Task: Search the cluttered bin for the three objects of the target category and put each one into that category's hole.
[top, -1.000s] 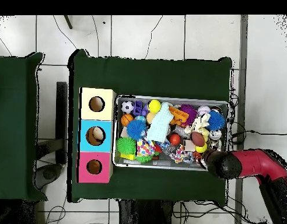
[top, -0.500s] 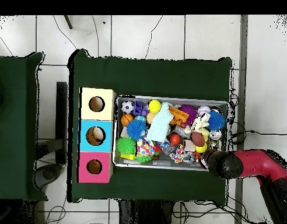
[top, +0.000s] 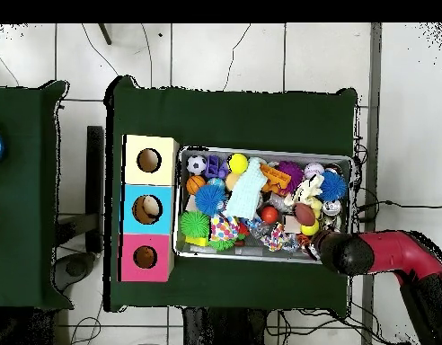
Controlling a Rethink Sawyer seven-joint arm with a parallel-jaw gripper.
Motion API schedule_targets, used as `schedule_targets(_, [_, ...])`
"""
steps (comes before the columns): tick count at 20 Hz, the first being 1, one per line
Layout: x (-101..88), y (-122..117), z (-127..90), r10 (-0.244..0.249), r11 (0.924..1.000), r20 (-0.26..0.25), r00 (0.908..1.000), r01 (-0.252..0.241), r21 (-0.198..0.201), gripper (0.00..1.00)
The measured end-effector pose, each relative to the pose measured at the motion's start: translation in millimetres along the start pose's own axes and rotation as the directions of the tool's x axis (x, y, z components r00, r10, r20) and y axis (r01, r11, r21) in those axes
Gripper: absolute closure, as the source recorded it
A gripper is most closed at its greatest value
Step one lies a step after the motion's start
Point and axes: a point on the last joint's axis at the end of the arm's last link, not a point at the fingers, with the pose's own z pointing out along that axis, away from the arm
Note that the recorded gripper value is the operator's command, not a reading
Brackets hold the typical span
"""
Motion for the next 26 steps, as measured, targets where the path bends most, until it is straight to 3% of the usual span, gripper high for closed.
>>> schedule_targets(7, [1.0,2,7,0.046,0.9985,0.048,0.9978,-0.045,-0.031,0.00])
schedule_targets(14, [4.7,7,17,0.127,0.9874,0.090,0.9879,-0.117,-0.107,0.00])
schedule_targets(21, [3.2,14,20,0.122,0.9867,0.085,0.9889,-0.112,-0.118,0.00])
schedule_targets(22, [2.8,18,22,0.112,0.9873,0.069,0.9913,-0.103,-0.120,1.00])
schedule_targets(26, [2.3,23,24,0.091,0.9900,0.049,0.9946,-0.086,-0.112,1.00])
